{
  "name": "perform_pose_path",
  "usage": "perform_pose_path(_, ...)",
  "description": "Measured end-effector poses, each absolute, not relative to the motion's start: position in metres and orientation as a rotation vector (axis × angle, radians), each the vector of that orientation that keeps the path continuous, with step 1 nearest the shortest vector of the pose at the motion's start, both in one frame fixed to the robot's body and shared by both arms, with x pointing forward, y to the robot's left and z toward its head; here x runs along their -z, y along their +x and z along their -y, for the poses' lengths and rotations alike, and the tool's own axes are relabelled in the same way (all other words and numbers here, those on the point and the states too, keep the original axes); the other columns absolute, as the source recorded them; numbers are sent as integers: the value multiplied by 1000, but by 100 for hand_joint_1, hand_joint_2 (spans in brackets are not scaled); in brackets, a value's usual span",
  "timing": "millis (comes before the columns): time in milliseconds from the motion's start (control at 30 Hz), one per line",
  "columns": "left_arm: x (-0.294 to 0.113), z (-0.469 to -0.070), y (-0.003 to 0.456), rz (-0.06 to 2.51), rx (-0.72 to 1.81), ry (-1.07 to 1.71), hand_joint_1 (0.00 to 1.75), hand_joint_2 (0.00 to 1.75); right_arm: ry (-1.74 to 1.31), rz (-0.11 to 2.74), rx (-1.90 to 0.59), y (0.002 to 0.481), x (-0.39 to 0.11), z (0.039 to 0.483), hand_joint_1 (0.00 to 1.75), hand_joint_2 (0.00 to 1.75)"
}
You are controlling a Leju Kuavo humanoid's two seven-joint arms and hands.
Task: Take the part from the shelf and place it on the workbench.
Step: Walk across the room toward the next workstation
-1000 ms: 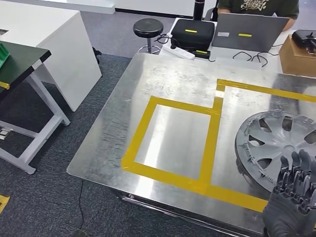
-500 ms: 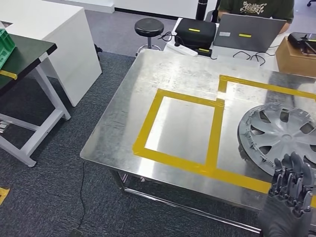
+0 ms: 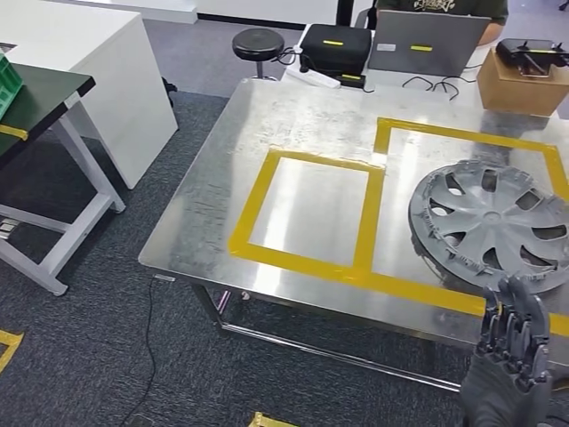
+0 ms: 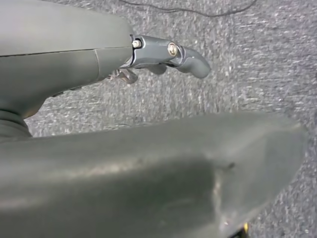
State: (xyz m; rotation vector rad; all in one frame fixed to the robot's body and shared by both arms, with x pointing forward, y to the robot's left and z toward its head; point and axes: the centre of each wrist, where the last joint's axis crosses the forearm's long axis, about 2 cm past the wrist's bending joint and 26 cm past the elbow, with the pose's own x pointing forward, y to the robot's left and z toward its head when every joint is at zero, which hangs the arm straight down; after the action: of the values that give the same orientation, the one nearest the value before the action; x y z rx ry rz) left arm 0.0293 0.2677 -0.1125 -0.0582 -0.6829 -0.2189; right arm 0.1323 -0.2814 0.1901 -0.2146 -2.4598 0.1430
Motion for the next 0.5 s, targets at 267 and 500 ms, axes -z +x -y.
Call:
perform_pose_path(267,112,-269,30,684,217,-55,0,0,-211,2460,-154,131,-189,280,0,0)
perform_pose_path(500,113,-269,30,683,212,-55,0,0,-205,2459,-187,130,-188,281,0,0)
